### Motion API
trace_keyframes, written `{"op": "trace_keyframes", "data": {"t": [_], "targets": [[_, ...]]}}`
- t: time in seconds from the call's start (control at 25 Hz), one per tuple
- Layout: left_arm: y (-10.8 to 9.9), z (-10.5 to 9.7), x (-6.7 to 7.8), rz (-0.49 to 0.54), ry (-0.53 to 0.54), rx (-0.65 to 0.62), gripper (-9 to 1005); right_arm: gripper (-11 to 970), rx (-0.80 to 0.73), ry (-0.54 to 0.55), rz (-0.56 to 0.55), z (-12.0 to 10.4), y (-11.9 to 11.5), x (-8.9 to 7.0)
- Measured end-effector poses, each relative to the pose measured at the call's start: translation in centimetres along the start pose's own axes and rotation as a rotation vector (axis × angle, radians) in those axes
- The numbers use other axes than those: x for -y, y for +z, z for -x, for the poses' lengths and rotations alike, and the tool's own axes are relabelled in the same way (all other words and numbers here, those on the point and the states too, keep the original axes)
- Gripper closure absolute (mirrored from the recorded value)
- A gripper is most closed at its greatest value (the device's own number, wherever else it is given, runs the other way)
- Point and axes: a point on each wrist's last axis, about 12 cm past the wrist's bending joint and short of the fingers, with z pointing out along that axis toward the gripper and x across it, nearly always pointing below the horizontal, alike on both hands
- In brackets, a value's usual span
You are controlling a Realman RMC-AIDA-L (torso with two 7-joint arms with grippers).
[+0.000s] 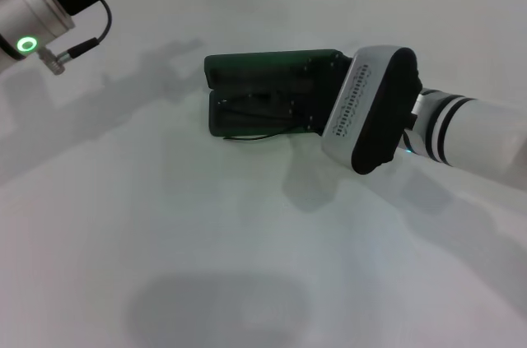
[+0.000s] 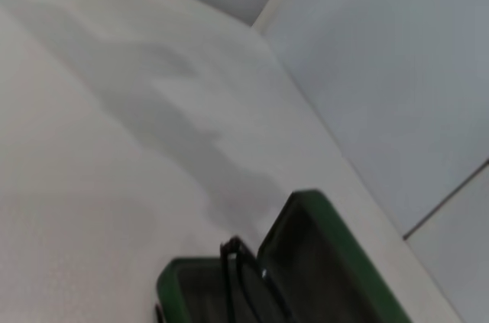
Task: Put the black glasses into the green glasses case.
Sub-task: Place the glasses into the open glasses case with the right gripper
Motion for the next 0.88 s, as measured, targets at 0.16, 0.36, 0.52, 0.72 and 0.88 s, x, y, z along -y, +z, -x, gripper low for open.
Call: {"op": "trace_keyframes", "data": {"t": [0.16, 0.36, 0.52, 0.72, 0.88], "targets": [[-0.1, 0.0, 0.0, 0.002, 0.000, -0.001, 456, 622, 0.051, 0.041, 0.029, 0.5, -0.9, 0.1], [0.0, 0.0, -0.1, 0.002, 0.001, -0.001, 456, 615, 0.146, 0.118, 0.258, 0.7, -2.3, -0.2], [0.3, 0.1, -0.1, 0.001, 0.001, 0.000, 456, 617, 0.123, 0.154, 0.349, -0.4, -2.0, -0.1], [0.7, 0.2, -0.1, -0.006, -0.003, 0.002, 456, 619, 0.051, 0.186, 0.344, -2.2, -1.5, -0.1], [0.7, 0.1, 0.0, -0.005, -0.001, 0.002, 456, 621, 0.030, 0.203, 0.327, -2.8, -1.5, 0.1]]}}
